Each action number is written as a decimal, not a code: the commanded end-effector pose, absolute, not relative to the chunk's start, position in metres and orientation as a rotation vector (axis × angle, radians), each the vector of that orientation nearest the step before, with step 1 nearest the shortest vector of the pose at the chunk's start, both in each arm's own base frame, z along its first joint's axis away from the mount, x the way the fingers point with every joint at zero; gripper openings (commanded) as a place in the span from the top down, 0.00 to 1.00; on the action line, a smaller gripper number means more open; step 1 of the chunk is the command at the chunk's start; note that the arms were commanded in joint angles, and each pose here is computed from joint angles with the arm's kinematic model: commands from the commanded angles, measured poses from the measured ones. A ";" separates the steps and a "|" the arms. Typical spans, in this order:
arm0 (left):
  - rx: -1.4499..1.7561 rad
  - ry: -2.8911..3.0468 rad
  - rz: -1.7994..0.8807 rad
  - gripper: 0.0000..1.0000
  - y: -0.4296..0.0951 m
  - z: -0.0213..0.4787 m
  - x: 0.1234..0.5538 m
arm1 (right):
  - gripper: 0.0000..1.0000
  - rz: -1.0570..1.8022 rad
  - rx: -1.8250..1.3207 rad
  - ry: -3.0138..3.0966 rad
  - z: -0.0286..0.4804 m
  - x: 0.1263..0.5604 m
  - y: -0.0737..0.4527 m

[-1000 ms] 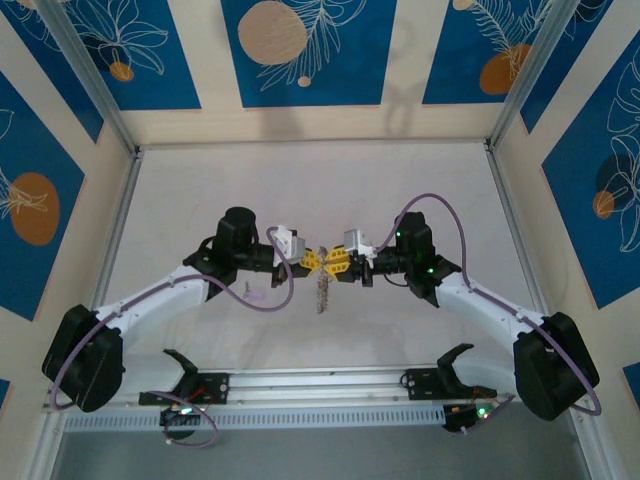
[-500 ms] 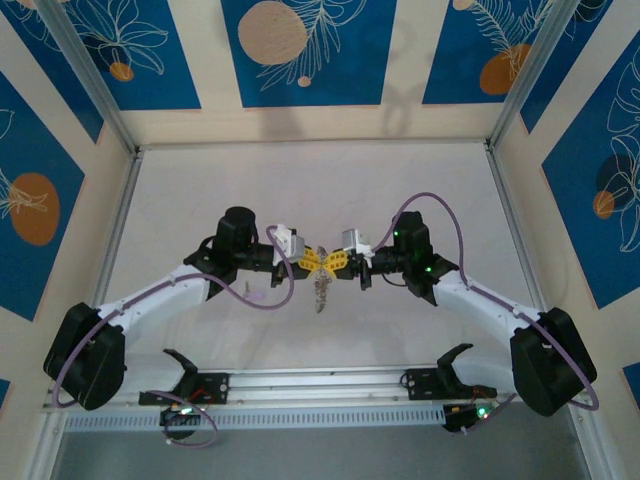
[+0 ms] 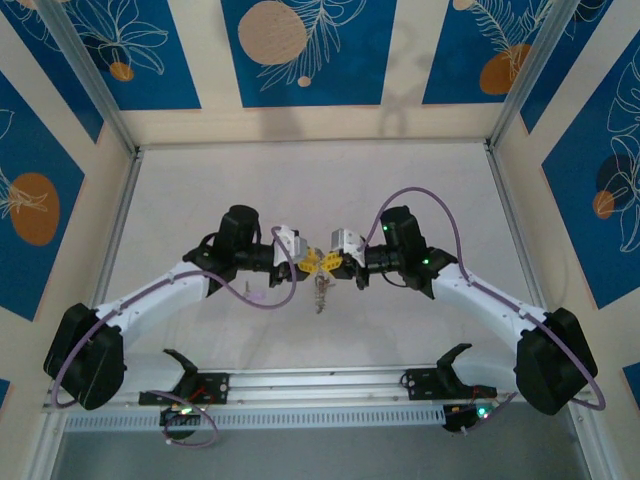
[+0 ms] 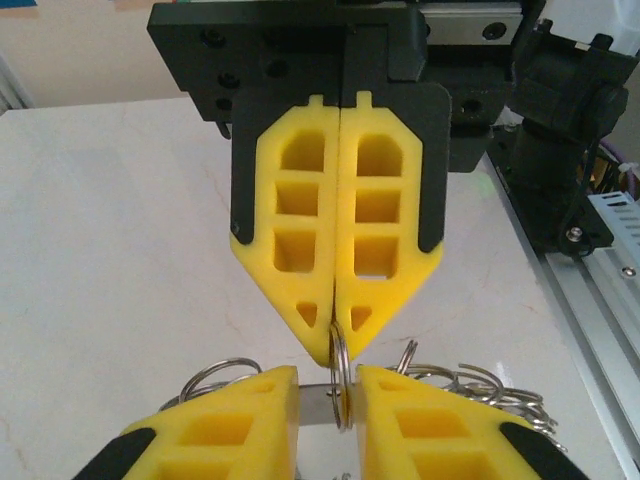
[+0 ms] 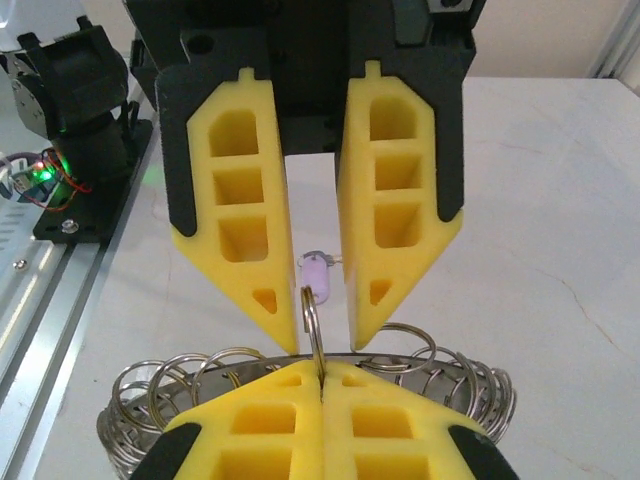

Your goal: Put the keys on the keyring

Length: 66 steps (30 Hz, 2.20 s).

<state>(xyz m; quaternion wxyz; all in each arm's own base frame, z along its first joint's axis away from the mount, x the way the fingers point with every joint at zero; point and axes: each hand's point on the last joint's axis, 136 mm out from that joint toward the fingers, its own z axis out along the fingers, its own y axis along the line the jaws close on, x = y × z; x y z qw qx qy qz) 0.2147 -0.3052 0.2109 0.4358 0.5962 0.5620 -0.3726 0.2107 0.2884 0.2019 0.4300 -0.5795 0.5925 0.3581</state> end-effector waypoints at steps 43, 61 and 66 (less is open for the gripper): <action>1.452 1.290 -0.945 1.00 -0.303 0.228 0.207 | 0.68 1.118 -1.396 1.378 0.212 0.200 0.284; 1.412 1.260 -1.010 1.00 -0.310 0.238 0.209 | 0.82 1.130 -1.432 1.414 0.195 0.198 0.292; 1.402 1.261 -1.030 1.00 -0.313 0.235 0.209 | 0.92 1.124 -1.443 1.401 0.196 0.197 0.299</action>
